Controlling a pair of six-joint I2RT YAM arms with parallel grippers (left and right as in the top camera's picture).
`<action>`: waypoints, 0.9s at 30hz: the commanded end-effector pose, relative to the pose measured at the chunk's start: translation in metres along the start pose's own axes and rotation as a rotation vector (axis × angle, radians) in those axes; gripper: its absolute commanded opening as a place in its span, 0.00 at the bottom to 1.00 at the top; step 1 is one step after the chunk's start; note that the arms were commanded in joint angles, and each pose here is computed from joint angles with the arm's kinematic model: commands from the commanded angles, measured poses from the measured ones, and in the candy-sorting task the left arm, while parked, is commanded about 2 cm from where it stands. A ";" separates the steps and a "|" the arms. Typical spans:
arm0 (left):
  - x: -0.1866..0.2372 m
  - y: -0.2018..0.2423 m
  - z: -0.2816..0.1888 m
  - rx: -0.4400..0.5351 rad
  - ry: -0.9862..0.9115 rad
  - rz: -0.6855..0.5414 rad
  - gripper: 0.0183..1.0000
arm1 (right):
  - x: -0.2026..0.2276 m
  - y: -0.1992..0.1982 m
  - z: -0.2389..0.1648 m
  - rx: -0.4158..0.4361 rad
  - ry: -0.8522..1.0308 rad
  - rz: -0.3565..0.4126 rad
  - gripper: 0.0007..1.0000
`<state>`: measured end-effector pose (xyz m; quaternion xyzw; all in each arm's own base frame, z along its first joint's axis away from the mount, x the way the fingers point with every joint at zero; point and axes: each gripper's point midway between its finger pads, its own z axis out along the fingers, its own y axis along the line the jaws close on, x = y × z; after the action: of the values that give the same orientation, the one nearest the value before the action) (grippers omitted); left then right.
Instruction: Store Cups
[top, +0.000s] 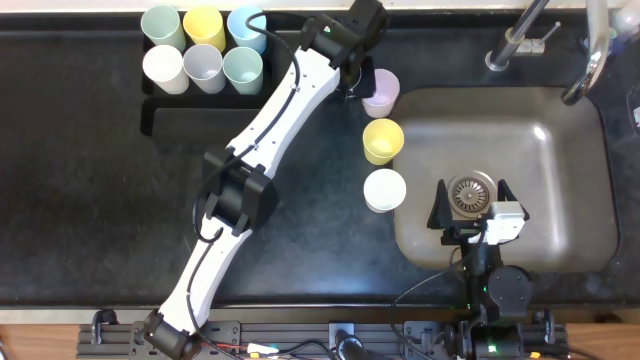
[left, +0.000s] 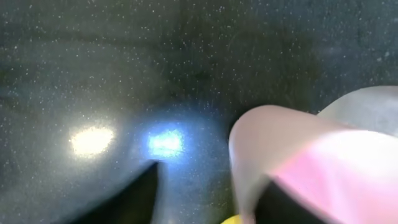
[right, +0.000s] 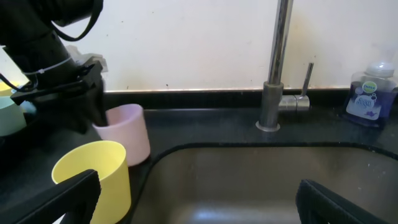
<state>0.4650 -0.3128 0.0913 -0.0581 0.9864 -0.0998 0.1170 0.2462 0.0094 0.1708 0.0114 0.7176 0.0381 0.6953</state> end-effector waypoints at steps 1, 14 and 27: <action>-0.007 -0.005 -0.005 0.026 -0.022 -0.007 0.02 | -0.001 0.000 0.000 -0.001 -0.009 0.003 1.00; -0.037 0.124 -0.211 -0.070 -0.224 -0.326 0.02 | -0.001 0.000 0.000 -0.001 -0.009 0.004 1.00; 0.002 0.337 -0.206 -0.246 -0.148 -0.786 0.02 | -0.001 0.000 0.000 -0.001 -0.009 0.003 1.00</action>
<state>0.3930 0.0425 0.2541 -0.4252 0.8862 -0.0168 0.1830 0.2462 0.0094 0.1707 0.0112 0.7177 0.0378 0.6952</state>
